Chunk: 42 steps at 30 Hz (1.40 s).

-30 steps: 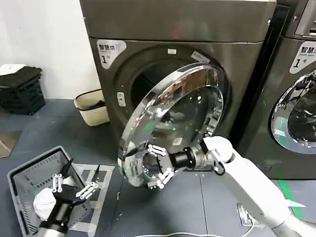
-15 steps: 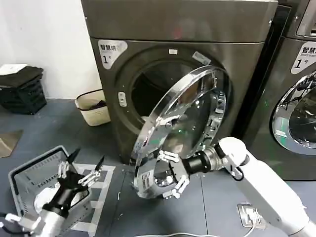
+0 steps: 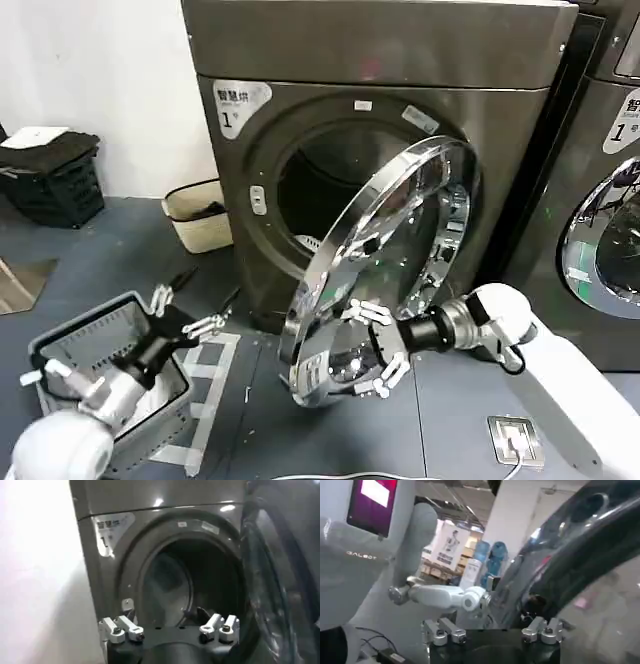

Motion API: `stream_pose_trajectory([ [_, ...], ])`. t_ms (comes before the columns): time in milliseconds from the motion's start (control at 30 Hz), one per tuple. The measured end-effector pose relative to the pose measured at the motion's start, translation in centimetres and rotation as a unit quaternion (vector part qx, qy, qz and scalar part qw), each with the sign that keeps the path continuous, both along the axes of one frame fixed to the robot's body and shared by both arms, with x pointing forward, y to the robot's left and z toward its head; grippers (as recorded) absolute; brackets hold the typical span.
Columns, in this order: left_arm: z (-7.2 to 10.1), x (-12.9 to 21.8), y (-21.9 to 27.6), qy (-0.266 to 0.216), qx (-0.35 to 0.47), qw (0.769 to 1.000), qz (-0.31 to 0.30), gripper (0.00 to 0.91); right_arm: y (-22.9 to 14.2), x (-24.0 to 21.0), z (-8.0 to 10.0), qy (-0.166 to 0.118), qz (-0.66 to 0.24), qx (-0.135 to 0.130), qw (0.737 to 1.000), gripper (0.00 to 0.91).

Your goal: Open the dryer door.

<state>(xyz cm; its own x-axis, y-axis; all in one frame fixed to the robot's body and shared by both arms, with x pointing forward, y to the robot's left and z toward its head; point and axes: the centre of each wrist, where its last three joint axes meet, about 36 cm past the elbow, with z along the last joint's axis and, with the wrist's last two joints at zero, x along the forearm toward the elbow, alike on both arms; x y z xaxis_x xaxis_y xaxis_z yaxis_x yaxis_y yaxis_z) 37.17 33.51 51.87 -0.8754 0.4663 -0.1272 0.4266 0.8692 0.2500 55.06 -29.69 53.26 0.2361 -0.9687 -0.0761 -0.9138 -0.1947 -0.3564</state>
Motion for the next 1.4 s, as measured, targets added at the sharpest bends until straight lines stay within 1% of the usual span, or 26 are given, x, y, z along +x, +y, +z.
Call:
stream_pose_trajectory([
  [233, 1.0, 3.7, 0.4, -0.003, 0.013, 0.999, -0.045, 0.907, -3.9, -2.0, -0.8, 0.009, -0.044, 0.001, 0.999, 0.907],
  [333, 1.0, 5.0, 0.1, 0.001, 0.023, 0.997, -0.075, 0.907, -6.1, -3.6, -1.0, 0.011, -0.067, -0.001, 0.998, 0.907],
  [500, 0.6, 7.0, -2.0, -0.001, 0.031, 0.992, -0.121, 0.907, -9.8, -6.9, -1.0, 0.014, -0.106, 0.003, 0.994, 0.907],
  [600, 0.4, 8.1, -3.6, -0.003, 0.029, 0.989, -0.146, 0.907, -11.5, -9.6, -1.2, 0.018, -0.128, 0.014, 0.991, 0.907],
  [700, 0.5, 9.2, -5.4, -0.008, 0.024, 0.985, -0.172, 0.907, -13.3, -12.3, -0.9, 0.014, -0.155, 0.023, 0.988, 0.907],
  [767, 0.6, 9.9, -6.5, -0.011, 0.023, 0.982, -0.189, 0.907, -14.6, -14.5, -0.5, 0.010, -0.177, 0.029, 0.984, 0.907],
  [867, 0.9, 10.8, -8.3, -0.019, 0.021, 0.977, -0.213, 0.907, -16.2, -17.8, -0.6, 0.001, -0.220, 0.036, 0.975, 0.907],
  [1000, 0.7, 11.6, -10.4, -0.023, 0.020, 0.970, -0.240, 0.907, -17.8, -22.0, -0.7, -0.008, -0.272, 0.041, 0.961, 0.907],
  [1033, 0.6, 11.7, -10.9, -0.023, 0.019, 0.968, -0.249, 0.907, -18.3, -23.1, -0.7, -0.012, -0.284, 0.048, 0.957, 0.907],
  [1133, 0.5, 12.1, -12.3, -0.021, 0.014, 0.963, -0.270, 0.907, -19.6, -26.4, -0.5, -0.031, -0.339, 0.072, 0.938, 0.907],
  [1233, 0.3, 12.5, -13.8, -0.013, 0.002, 0.957, -0.289, 0.907, -21.2, -29.7, -0.6, -0.057, -0.411, 0.089, 0.905, 0.907],
  [1300, 0.2, 12.8, -14.6, -0.014, 0.002, 0.954, -0.298, 0.907, -22.3, -32.1, -0.5, -0.075, -0.470, 0.090, 0.875, 0.907],
  [1400, 0.1, 13.3, -16.2, -0.021, 0.006, 0.951, -0.309, 0.907, -23.7, -35.6, -0.4, -0.099, -0.561, 0.086, 0.818, 0.907],
])
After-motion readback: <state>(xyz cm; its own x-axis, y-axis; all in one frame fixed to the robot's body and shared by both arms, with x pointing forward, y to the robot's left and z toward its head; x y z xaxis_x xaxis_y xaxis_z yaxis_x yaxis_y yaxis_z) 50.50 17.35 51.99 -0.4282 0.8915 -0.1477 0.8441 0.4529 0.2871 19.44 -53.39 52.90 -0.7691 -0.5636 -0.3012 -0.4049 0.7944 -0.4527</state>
